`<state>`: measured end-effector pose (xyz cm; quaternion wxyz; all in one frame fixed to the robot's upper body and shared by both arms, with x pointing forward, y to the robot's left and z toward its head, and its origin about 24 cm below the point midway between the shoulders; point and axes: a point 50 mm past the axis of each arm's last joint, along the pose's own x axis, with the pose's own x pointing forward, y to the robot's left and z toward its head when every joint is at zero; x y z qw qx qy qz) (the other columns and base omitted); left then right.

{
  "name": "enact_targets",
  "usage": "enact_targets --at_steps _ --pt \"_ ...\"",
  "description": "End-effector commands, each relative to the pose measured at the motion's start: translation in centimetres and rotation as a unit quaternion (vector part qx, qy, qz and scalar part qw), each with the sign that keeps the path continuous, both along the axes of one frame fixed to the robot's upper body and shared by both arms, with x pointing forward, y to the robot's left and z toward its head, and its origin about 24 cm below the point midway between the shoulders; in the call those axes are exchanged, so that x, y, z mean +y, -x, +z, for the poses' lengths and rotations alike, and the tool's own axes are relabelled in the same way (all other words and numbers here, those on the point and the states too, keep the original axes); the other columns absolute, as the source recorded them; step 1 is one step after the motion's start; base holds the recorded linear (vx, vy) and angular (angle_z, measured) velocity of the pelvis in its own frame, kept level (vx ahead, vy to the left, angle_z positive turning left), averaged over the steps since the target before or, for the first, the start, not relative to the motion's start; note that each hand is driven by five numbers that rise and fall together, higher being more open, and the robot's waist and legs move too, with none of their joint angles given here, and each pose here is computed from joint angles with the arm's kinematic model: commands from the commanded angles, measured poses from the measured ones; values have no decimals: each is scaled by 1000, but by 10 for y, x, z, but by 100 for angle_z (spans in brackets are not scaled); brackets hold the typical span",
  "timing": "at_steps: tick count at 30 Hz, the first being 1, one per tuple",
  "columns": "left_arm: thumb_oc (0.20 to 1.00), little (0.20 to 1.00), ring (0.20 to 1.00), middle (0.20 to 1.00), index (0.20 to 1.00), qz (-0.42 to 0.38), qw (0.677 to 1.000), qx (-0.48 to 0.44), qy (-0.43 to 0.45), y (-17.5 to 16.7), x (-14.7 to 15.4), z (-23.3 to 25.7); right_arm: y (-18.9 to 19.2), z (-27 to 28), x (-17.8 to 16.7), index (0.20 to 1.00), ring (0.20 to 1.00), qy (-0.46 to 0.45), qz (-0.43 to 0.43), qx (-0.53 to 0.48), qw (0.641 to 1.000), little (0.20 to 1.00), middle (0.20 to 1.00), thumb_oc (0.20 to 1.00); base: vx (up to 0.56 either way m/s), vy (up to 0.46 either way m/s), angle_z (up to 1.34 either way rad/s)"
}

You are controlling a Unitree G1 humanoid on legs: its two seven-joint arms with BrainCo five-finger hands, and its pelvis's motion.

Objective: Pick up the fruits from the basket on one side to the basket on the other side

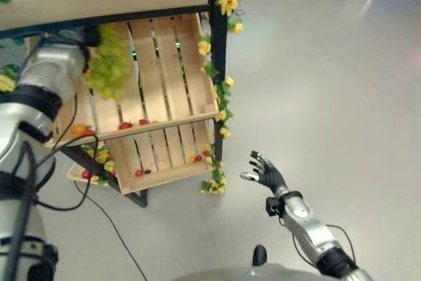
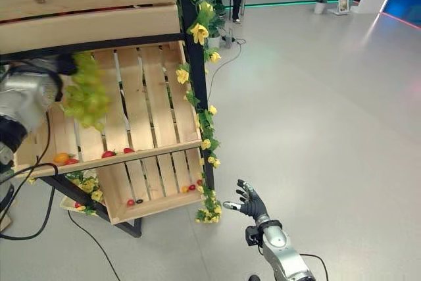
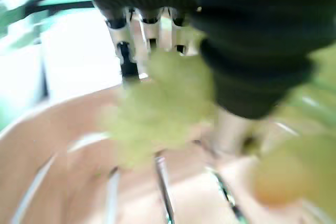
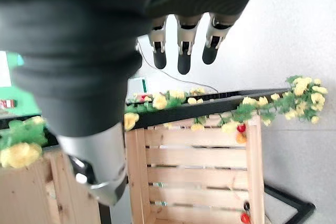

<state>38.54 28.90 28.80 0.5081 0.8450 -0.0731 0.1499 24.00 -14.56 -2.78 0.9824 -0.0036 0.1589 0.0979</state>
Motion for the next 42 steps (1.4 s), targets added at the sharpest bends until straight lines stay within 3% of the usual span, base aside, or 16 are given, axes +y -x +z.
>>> enact_targets --at_steps 1,6,8,10,11,14,15,17,20,21,22,25,27,35,36,42 --pt "1000 1000 1000 1000 1000 73 992 -101 -33 23 31 68 -21 35 -3 1000 1000 -19 -1 -88 996 1000 1000 1000 -6 -7 -16" --pt "1000 1000 1000 1000 1000 105 993 -60 -2 26 49 47 -17 27 -9 1000 1000 -13 -8 -70 997 1000 1000 1000 1 -4 -4" --pt "1000 1000 1000 1000 1000 75 983 -91 141 34 61 45 -18 26 -8 1000 1000 -17 -11 -65 998 1000 1000 1000 0 0 0" --pt "1000 1000 1000 1000 1000 67 974 -107 186 38 67 44 -17 24 -8 1000 1000 -16 -11 -61 998 1000 1000 1000 0 0 0" --pt "1000 1000 1000 1000 1000 16 947 -146 287 44 69 41 -17 24 -7 1000 1000 -22 -15 -57 998 1000 1000 1000 0 0 0" --pt "1000 1000 1000 1000 1000 -25 911 -171 374 55 76 28 -14 20 -9 1000 1000 -17 -18 -49 998 1000 1000 1000 20 -15 6" --pt "1000 1000 1000 1000 1000 -117 821 -193 525 65 74 8 -11 16 -12 1000 1000 -21 -34 -38 998 1000 1000 1000 25 -16 3" --pt "1000 1000 1000 1000 1000 -161 803 -189 542 80 65 -13 -8 14 -15 1000 1000 -17 -41 -36 998 1000 1000 1000 0 0 0" --pt "1000 1000 1000 1000 1000 -223 703 -186 649 109 53 -61 -1 11 -22 1000 1000 -17 -63 -31 997 1000 1000 1000 1 -16 8" --pt "1000 1000 1000 1000 1000 -219 702 -187 651 112 54 -63 0 10 -22 1000 1000 -15 -59 -29 998 1000 1000 1000 14 -18 6" --pt "1000 1000 1000 1000 1000 -257 656 -182 686 127 33 -84 4 9 -25 1000 1000 -17 -73 -27 997 1000 1000 1000 5 -11 9" --pt "1000 1000 1000 1000 1000 -277 612 -167 722 144 18 -100 9 7 -31 1000 1000 -14 -82 -23 996 1000 1000 1000 1 -9 12" --pt "1000 1000 1000 1000 1000 -322 531 -142 771 156 -16 -118 12 5 -32 1000 1000 -18 -91 -19 996 1000 1000 1000 -11 -31 3" --pt "1000 1000 1000 1000 1000 -350 486 -40 800 185 -66 -142 21 4 -41 1000 1000 -12 -94 -15 995 1000 1000 1000 -43 2 -2" --pt "1000 1000 1000 1000 1000 -365 453 -5 813 183 -84 -147 16 10 -44 1000 1000 -8 -97 -30 995 1000 1000 1000 -69 29 -4" --pt "1000 1000 1000 1000 1000 -385 402 61 829 167 -113 -159 -13 40 -40 1000 1000 2 -71 -104 992 1000 1000 1000 -236 117 -67"
